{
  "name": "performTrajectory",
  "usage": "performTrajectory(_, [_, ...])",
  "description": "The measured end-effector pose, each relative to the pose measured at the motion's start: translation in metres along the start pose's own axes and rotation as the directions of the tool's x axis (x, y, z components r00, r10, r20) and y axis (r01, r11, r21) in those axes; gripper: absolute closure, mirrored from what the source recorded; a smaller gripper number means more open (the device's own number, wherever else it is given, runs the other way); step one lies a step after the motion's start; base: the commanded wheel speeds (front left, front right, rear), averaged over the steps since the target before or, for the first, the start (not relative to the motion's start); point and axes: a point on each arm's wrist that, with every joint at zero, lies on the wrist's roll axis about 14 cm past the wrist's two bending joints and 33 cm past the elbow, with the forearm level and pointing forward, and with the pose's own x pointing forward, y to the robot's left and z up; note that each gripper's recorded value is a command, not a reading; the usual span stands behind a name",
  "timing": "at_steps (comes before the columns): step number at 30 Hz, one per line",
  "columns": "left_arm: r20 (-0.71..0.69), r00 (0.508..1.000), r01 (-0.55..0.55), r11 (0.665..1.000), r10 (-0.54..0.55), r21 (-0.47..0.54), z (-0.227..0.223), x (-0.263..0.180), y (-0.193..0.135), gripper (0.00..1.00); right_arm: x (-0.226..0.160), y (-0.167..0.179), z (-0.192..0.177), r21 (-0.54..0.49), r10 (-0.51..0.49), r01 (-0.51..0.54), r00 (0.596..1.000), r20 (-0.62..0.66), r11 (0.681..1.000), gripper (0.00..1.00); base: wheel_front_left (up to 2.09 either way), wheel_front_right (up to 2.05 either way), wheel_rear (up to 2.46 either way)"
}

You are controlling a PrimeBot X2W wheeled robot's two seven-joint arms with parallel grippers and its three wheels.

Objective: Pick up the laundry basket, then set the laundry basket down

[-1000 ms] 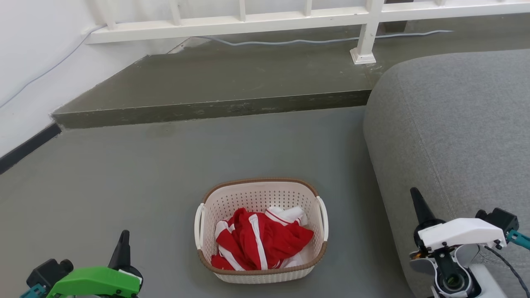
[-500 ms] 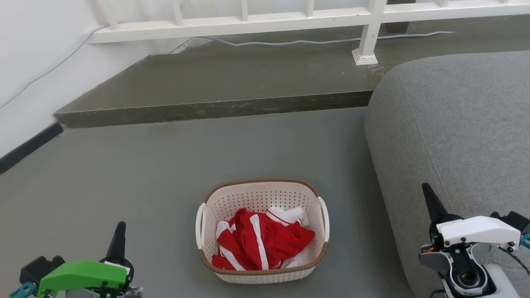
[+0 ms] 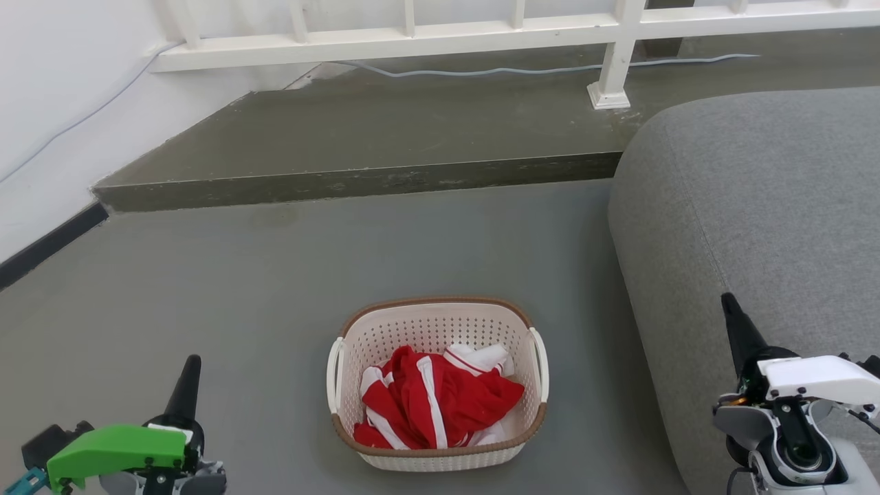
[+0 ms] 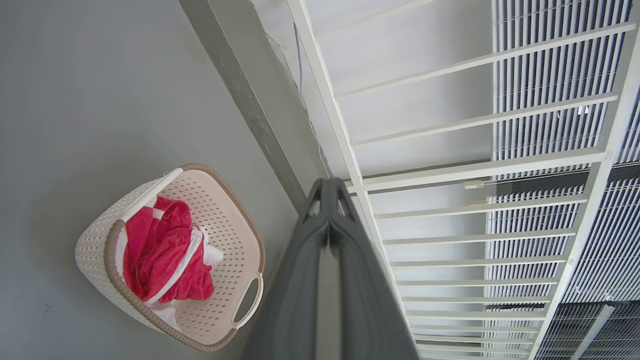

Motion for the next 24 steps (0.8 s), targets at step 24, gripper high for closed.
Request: performTrajectory(24, [0.034, 0.997, 0.079, 0.976, -0.074, -0.204, 0.016, 0.006, -0.017, 1.0, 0.002, 0.012, 0.022, 0.201, 0.062, -0.071, 0.997, 0.051, 0.977, 1.0, 0.0, 0.0, 0.0])
